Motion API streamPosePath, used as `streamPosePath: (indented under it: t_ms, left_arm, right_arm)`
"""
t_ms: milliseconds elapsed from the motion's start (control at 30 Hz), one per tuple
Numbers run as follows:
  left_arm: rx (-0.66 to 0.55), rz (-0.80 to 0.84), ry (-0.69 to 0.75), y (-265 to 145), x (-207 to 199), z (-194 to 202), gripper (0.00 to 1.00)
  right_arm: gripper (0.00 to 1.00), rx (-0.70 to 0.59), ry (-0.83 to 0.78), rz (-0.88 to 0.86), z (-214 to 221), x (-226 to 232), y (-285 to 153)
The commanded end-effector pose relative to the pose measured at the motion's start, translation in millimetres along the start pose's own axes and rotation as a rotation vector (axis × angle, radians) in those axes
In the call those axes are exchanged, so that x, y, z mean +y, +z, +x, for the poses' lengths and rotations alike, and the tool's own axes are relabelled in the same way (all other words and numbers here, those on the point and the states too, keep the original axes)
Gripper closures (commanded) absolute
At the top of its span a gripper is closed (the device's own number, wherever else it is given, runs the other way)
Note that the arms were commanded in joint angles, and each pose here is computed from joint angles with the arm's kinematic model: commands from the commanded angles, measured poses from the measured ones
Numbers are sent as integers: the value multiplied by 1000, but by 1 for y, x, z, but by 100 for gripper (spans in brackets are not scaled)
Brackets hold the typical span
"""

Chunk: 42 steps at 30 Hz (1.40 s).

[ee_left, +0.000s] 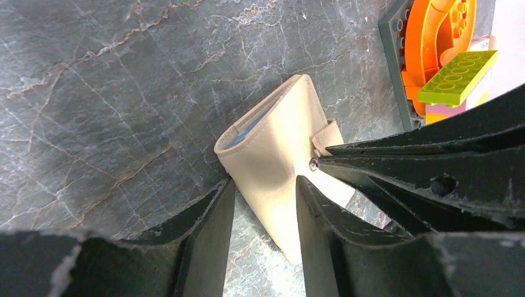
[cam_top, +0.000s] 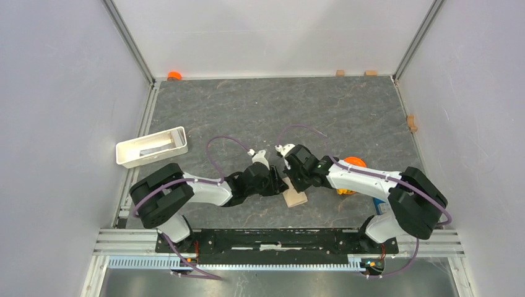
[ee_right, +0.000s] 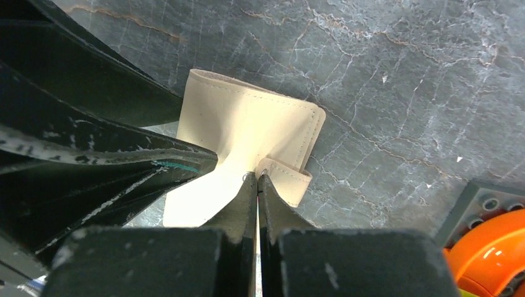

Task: Put the credit cards into the card holder
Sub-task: Close the card holder at the center of the board.

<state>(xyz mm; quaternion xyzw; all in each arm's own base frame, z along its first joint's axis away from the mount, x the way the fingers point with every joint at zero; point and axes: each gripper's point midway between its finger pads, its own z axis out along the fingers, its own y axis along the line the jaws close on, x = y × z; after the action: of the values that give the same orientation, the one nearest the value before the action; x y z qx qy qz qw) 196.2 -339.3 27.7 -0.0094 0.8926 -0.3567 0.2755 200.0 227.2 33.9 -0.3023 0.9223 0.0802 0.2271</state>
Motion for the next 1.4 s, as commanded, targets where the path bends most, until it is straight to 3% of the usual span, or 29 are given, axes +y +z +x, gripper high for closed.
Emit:
streamPosePath:
  t_ms: [0,367,1367]
  left_arm:
    - [67,-102,7,3,29,21,51]
    - [71,-109,18,6,30,22,52]
    - [80,-124,33,7,33,22,53]
  right_arm:
    - [100,-71,9,-156,-12,11,-2]
    - [100,-81,24,-266,-15,14,-12]
    - [100,-3,-17,-192,-7,-2,-12]
